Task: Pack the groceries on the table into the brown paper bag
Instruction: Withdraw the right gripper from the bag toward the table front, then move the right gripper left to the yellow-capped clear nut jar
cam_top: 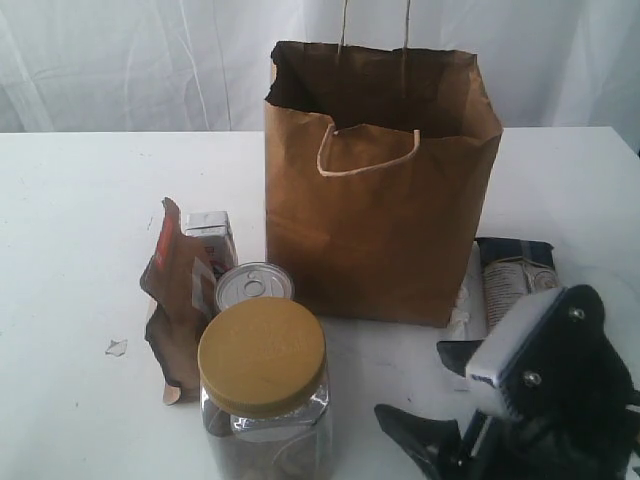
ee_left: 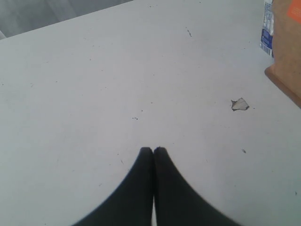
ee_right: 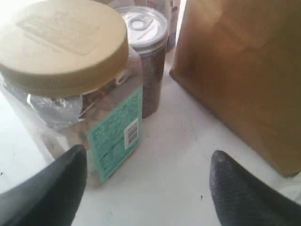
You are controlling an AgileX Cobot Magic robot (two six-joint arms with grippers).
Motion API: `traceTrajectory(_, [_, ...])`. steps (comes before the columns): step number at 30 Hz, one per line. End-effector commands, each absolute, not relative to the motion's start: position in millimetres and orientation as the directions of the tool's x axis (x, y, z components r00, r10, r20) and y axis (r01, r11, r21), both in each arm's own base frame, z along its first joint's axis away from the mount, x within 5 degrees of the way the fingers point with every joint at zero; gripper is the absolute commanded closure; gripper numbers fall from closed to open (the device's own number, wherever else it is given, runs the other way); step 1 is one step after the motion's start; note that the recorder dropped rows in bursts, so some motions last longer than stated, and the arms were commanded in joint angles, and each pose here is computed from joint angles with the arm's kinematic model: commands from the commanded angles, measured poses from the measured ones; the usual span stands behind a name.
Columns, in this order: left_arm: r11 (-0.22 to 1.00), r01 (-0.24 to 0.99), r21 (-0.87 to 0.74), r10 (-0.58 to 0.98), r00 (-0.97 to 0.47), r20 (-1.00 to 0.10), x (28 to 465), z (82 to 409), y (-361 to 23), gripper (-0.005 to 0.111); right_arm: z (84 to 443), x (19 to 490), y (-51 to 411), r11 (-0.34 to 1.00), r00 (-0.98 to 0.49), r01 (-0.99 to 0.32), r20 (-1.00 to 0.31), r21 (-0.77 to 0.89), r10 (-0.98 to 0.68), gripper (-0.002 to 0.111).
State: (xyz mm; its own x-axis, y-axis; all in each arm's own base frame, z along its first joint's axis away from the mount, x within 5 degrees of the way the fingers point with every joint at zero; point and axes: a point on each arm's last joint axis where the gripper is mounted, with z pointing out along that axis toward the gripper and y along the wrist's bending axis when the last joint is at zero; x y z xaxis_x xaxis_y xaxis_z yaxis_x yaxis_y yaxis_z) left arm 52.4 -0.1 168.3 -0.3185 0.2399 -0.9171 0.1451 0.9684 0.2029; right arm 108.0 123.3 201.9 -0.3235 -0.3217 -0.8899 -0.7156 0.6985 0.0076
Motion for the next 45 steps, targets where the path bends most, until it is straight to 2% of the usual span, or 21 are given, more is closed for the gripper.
traceTrajectory(1, [0.970,0.141,0.200,0.236,-0.318,-0.918,52,167,0,0.107,193,95,114,0.672,-0.272,-0.740,-0.903,-0.024,-0.333,0.040])
traceTrajectory(5, [0.970,0.141,0.200,0.236,-0.318,-0.918,52,167,0,0.107,192,94,114,0.657,-0.240,-0.752,-0.907,-0.051,-0.345,0.040])
traceTrajectory(10, [0.970,0.141,0.200,0.236,-0.318,-0.918,52,167,0,0.107,197,91,118,0.648,-0.267,-0.758,-0.942,0.076,-0.203,0.040])
traceTrajectory(17, [0.970,0.141,0.200,0.236,-0.318,-0.918,52,167,0,0.107,204,84,117,0.583,-0.059,-0.813,-0.993,-0.011,-0.101,0.040])
traceTrajectory(22, [0.970,0.141,0.200,0.236,-0.318,-0.918,52,167,0,0.107,196,81,116,0.556,-0.050,-0.830,-0.983,-0.056,-0.174,0.040])
traceTrajectory(27, [0.970,0.141,0.200,0.236,-0.318,-0.918,52,167,0,0.107,186,74,126,0.378,0.081,-0.900,-0.935,-0.218,-0.345,0.040])
traceTrajectory(32, [0.970,0.141,0.200,0.236,-0.318,-0.918,52,167,0,0.107,177,77,134,0.381,0.001,-0.915,-0.944,-0.134,-0.329,0.040])
traceTrajectory(36, [0.970,0.141,0.200,0.236,-0.318,-0.918,52,167,0,0.107,181,82,140,0.418,-0.013,-0.904,-0.974,-0.085,-0.226,0.040])
traceTrajectory(39, [0.970,0.141,0.200,0.236,-0.318,-0.918,52,167,0,0.107,179,89,137,0.510,-0.099,-0.860,-0.976,-0.015,-0.196,0.040])
traceTrajectory(41, [0.970,0.141,0.200,0.236,-0.318,-0.918,52,167,0,0.107,177,97,132,0.608,-0.182,-0.792,-0.971,0.052,-0.153,0.041])
traceTrajectory(45, [0.970,0.141,0.200,0.236,-0.318,-0.918,52,167,0,0.107,181,117,126,0.773,-0.287,-0.612,-0.958,0.163,-0.025,0.055])
